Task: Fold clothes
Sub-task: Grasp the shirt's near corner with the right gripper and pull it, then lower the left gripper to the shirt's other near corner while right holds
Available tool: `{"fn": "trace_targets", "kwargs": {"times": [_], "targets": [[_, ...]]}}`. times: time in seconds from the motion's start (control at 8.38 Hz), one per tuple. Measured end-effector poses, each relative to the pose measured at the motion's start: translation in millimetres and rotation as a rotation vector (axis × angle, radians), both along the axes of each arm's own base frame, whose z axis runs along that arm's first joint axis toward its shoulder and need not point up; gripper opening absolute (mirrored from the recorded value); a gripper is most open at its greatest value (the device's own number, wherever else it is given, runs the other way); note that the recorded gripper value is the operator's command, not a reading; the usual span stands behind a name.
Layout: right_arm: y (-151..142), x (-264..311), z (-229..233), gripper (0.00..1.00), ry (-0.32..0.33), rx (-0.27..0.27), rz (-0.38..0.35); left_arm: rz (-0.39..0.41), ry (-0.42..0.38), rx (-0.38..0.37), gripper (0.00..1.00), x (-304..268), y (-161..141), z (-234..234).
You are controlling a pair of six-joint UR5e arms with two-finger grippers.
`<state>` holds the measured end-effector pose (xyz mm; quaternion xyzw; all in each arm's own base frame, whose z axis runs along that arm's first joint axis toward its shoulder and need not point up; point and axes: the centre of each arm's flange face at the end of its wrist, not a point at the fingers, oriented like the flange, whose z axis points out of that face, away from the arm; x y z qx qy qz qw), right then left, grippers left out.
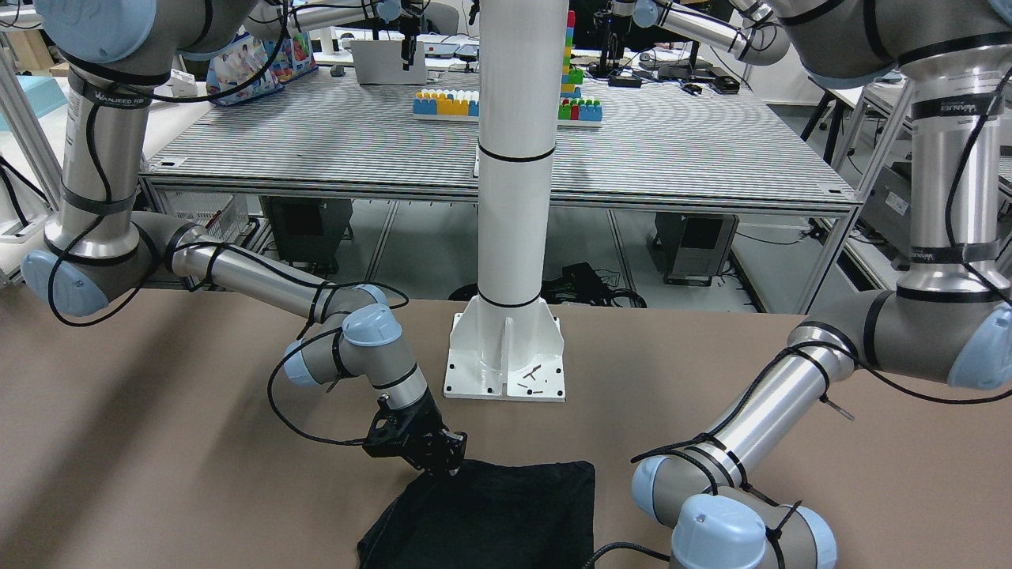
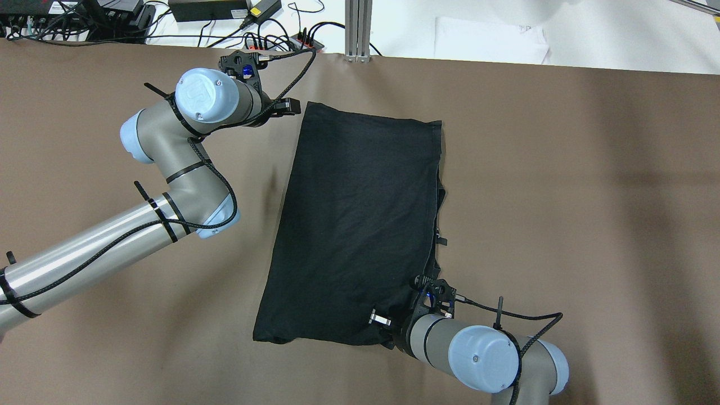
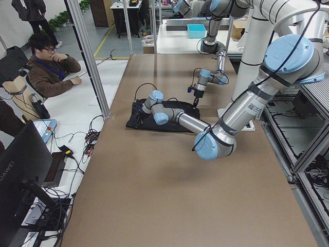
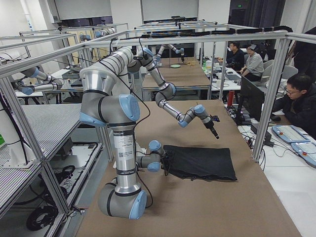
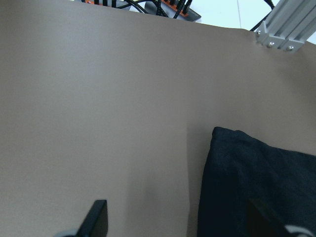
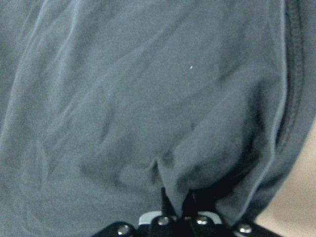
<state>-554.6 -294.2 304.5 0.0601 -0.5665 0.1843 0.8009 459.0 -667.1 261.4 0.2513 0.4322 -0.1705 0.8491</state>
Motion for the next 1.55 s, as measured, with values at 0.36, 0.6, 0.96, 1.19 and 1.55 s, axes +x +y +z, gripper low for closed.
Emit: {"fn": "trace_targets", "kwargs": {"times": [0.36,0.6,0.96,1.19,1.55], "targets": [[-5,4,-5,0.0,-0.01,0.001,0.007,0.002,0.028,0.002,1.0,-4,1,-11],[-4,11,-15,0.0,-0.036,0.008,0.006,0.035,0.122,-0.041,1.0,-9,14,-16],[-2,17,-25,0.0,-0.06,0.014,0.006,0.094,0.277,-0.088,1.0,-47,76,15],[-2,18,-26,0.0,-0.063,0.015,0.005,0.125,0.345,-0.124,1.0,-57,135,22],[-2,19,-26,0.0,-0.062,0.018,0.005,0.128,0.374,-0.166,1.0,-32,218,37]]}}
